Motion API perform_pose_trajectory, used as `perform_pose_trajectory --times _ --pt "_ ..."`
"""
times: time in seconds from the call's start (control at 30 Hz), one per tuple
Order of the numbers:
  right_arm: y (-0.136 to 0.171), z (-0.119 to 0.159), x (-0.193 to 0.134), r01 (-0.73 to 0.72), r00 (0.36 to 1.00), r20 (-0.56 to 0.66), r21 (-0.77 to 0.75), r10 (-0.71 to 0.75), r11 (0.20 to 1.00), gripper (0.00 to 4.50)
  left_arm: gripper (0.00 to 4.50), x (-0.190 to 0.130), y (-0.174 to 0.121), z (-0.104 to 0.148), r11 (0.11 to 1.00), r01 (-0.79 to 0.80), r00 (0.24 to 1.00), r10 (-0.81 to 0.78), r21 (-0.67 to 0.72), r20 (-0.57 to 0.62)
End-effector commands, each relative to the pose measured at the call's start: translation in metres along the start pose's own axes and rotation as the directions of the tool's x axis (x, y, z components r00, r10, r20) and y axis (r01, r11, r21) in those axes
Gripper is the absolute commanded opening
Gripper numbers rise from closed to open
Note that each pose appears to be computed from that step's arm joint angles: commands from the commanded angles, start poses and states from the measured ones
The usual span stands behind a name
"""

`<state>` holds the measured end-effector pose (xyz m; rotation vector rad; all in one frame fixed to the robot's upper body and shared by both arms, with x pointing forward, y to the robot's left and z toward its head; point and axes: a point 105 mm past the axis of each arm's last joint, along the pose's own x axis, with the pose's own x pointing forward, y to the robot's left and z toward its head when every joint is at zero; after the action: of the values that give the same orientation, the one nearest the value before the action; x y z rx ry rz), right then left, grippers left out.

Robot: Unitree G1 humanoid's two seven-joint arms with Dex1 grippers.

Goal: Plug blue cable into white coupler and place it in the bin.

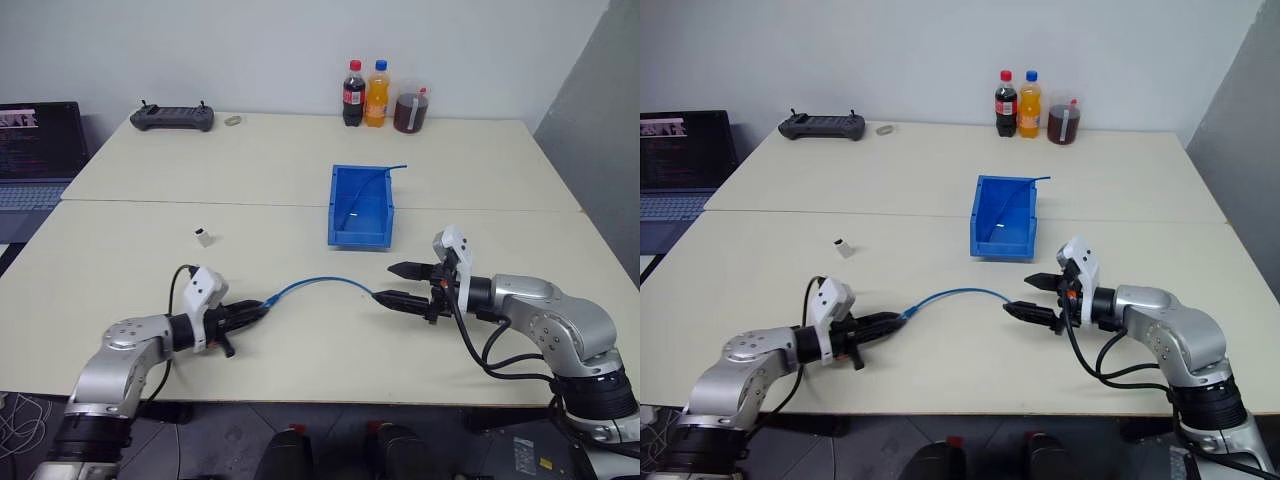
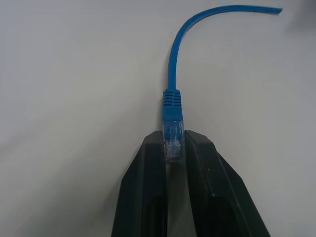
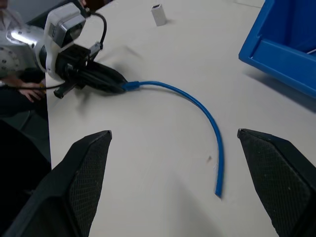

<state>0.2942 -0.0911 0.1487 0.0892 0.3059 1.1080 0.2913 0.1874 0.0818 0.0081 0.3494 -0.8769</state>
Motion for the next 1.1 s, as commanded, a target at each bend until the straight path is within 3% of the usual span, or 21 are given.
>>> perform_pose_trajectory --times 0.03,0.13,0.3,0.47,0.73,1.1 --pt "0.016 0.023 -0.002 -0.054 0.993 0.107 0.066 0.047 0.996 4.34 0.25 0.014 -0.025 0.044 0.986 0.058 0.983 -0.029 -0.158 0.182" --pt "0.029 0.018 0.0 -0.109 0.989 0.116 0.14 0.093 0.984 4.34 0.25 0.031 -0.046 0.057 0.949 0.136 0.961 -0.057 -0.284 0.271" --pt "0.04 0.009 0.0 -0.153 0.986 0.104 0.223 0.133 0.963 4.34 0.25 0.042 -0.067 0.072 0.908 0.215 0.939 -0.092 -0.359 0.33" --pt "0.031 0.001 0.002 -0.164 0.983 0.138 0.352 0.123 0.922 4.34 0.25 0.046 -0.095 0.084 0.862 0.345 0.912 -0.214 -0.37 0.351" --pt "0.03 0.02 0.005 -0.264 0.956 0.241 0.447 0.17 0.855 4.34 0.25 0.041 -0.115 0.082 0.831 0.43 0.891 -0.328 -0.353 0.312" --pt "0.043 0.017 0.005 -0.324 0.945 0.202 0.456 0.258 0.829 4.34 0.25 0.041 -0.125 0.077 0.817 0.451 0.884 -0.352 -0.359 0.309"
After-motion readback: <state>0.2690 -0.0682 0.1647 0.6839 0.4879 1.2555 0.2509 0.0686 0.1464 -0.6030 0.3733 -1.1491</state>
